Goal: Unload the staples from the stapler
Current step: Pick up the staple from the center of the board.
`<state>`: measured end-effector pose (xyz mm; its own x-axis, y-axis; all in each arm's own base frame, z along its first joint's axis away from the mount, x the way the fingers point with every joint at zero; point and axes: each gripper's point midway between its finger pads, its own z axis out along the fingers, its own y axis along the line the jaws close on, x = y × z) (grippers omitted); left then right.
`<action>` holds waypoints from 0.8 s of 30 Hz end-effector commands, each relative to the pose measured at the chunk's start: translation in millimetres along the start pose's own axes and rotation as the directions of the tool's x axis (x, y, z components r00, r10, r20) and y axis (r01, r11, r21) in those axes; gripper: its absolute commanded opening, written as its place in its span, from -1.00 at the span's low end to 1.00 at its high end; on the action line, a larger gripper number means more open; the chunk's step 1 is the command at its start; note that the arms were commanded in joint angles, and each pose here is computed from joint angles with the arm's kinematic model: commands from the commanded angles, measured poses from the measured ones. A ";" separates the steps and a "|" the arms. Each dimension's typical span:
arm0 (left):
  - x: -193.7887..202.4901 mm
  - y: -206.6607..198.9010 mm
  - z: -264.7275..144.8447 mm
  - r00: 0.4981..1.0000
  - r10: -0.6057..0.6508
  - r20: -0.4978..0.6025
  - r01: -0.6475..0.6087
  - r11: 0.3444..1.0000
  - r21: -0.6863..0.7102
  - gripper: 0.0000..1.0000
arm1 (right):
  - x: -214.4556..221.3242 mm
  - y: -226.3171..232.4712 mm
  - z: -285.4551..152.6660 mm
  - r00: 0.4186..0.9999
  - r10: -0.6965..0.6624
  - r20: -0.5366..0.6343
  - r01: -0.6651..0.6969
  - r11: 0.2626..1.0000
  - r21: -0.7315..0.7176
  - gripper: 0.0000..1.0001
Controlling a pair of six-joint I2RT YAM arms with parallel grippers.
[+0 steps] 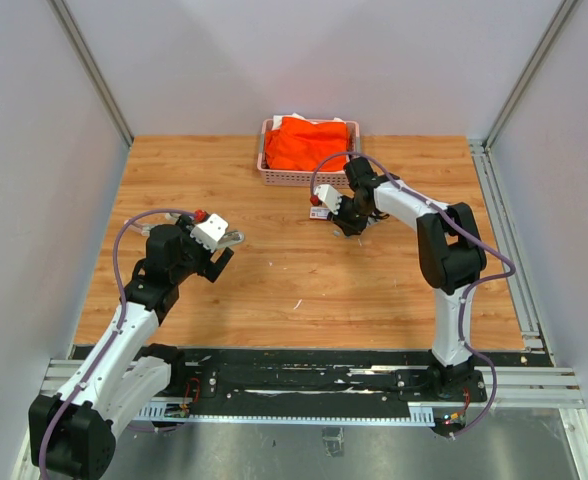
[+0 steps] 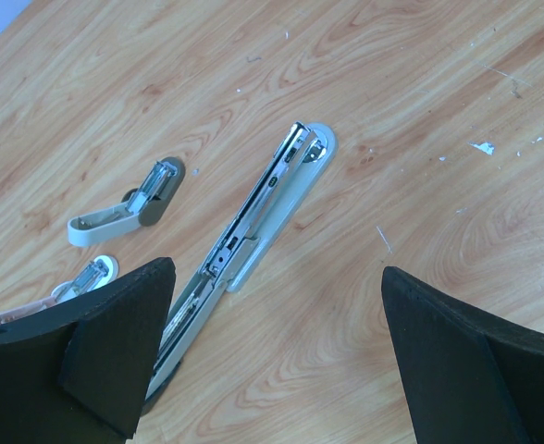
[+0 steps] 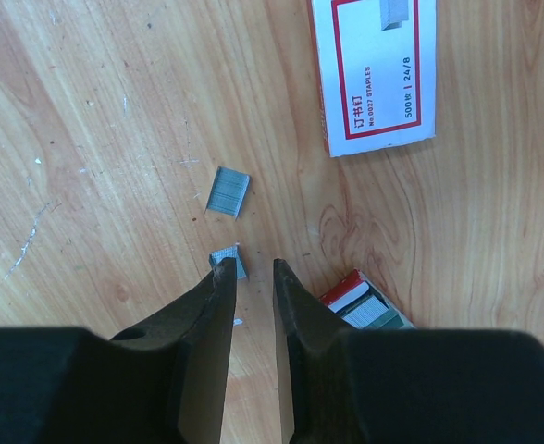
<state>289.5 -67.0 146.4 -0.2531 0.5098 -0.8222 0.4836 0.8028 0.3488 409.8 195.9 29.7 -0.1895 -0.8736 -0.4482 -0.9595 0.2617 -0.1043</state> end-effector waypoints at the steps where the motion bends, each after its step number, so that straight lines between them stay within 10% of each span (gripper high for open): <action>1: -3.9 1.5 -0.2 1.000 0.010 0.022 -0.010 1.000 -0.008 0.96 | 0.3 4.2 3.4 1.000 0.002 -0.013 -0.002 1.000 -0.016 -0.53; 24: -4.6 2.3 -1.0 1.000 0.009 0.024 -0.009 1.000 -0.012 0.96 | 1.8 11.5 6.0 0.999 0.052 -0.013 -0.053 0.997 -0.053 -0.99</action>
<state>289.4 -67.0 146.4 -0.2534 0.5099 -0.8221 0.4837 0.8027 0.3487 407.3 195.6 24.4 -0.2041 -0.8732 -0.4425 -0.9595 0.2680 -0.0863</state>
